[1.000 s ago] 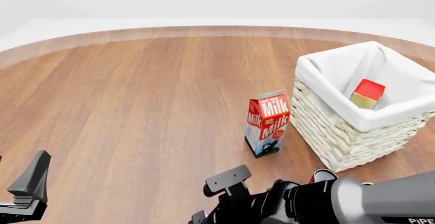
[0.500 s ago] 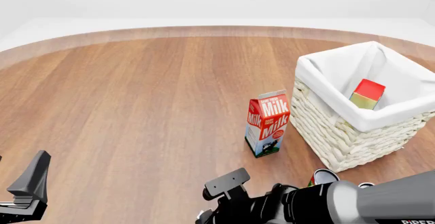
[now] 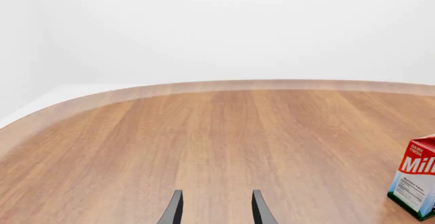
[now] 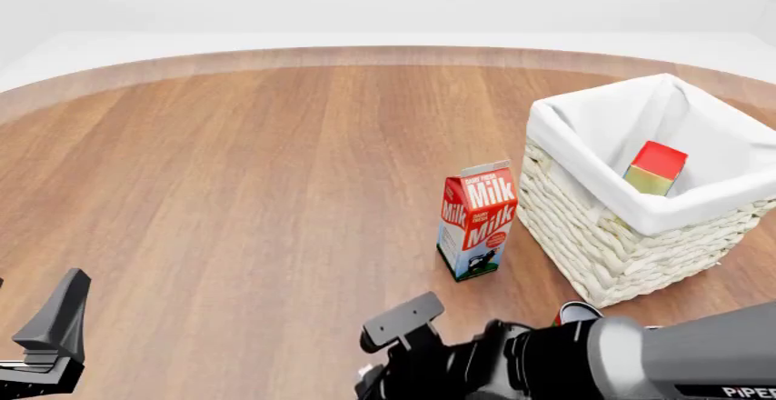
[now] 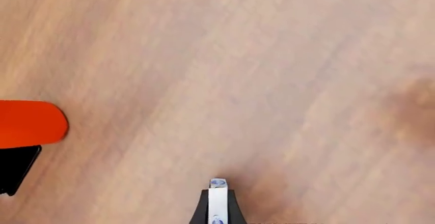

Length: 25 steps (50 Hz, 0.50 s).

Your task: Pick up the cream cheese box and the butter, and put them in the basket.

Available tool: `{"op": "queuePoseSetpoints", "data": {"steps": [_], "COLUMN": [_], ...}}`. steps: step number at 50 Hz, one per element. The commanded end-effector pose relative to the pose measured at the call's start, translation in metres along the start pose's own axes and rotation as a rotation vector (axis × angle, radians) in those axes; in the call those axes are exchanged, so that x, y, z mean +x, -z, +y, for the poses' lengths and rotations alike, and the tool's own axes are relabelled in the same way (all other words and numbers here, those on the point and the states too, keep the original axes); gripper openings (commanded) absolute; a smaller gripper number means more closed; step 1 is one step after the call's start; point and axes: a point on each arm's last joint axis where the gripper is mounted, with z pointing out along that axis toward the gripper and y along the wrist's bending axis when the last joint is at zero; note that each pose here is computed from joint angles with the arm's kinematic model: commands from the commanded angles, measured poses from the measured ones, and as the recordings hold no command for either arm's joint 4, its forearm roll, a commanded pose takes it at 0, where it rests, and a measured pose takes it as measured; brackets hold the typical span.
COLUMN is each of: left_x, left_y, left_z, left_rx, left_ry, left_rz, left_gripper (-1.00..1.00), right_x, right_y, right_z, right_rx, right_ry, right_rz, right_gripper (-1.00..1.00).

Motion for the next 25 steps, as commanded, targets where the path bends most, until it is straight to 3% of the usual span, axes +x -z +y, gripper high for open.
{"op": "queuePoseSetpoints", "data": {"steps": [1, 25], "left_x": [0.000, 0.000], "left_y": [0.000, 0.000], "left_z": [0.000, 0.000], "left_rx": [0.000, 0.000], "left_ry": [0.000, 0.000], "left_rz": [0.000, 0.000], "left_gripper": [1.00, 1.00], "right_x": [-0.009, -0.033], "right_y": [0.005, 0.026], "right_z": [0.004, 0.010], "right_rx": [-0.002, -0.005], "right_ry": [-0.048, 0.004], "right_rz": [-0.005, -0.040], "right_gripper": [-1.00, -1.00]}}
